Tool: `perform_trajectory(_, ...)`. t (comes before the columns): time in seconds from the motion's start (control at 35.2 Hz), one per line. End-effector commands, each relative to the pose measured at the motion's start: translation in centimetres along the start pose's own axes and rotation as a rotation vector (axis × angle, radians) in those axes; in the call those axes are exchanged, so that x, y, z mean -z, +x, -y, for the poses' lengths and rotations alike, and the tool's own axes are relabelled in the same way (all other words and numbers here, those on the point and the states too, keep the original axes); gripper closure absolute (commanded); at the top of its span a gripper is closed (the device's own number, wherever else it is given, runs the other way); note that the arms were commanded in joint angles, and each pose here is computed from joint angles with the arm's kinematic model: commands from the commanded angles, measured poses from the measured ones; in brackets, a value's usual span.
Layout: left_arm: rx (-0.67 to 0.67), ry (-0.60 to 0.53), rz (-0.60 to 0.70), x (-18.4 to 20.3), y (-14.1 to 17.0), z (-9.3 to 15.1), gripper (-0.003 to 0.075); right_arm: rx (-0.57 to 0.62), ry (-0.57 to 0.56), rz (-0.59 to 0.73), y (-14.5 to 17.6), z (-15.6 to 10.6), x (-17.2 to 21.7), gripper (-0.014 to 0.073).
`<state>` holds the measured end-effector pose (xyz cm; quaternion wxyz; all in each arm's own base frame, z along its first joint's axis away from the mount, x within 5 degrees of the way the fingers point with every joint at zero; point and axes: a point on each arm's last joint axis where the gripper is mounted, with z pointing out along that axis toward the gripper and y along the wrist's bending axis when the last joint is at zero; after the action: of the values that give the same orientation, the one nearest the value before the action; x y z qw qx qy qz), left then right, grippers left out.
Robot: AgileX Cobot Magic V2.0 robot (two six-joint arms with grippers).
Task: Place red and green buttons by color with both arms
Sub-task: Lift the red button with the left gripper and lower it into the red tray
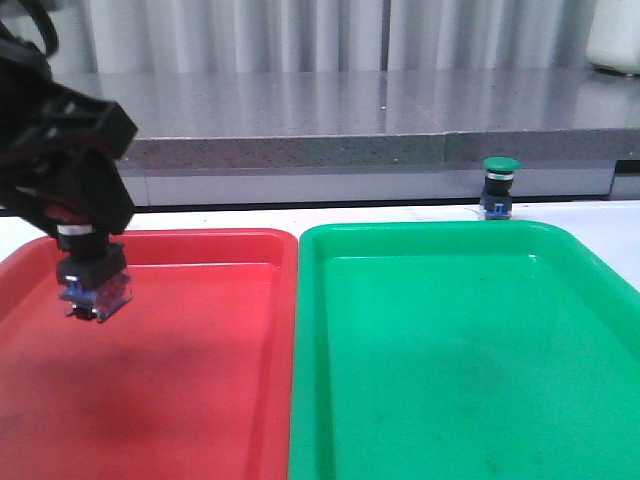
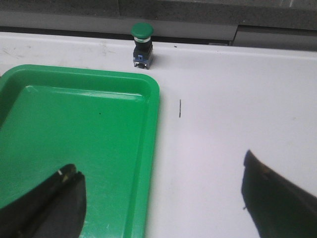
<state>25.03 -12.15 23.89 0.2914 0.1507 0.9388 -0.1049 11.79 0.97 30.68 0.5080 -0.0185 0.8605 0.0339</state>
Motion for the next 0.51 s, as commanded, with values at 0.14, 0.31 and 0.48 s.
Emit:
perform_trajectory(0.14,0.007,0.007,0.067,-2.7,-1.2,0.3,0.0502,0.014,0.006,0.088,-1.4,0.0,0.3,-0.0055)
perform_trajectory(0.31,0.009,0.006,0.073,-3.3,-1.2,0.2,0.0469,0.014,0.006,0.088,-1.4,0.0,0.3,-0.0055)
perform_trajectory(0.48,0.009,0.006,0.071,-3.2,-1.2,0.2,0.0283,0.014,0.006,0.088,-1.4,0.0,0.3,-0.0055)
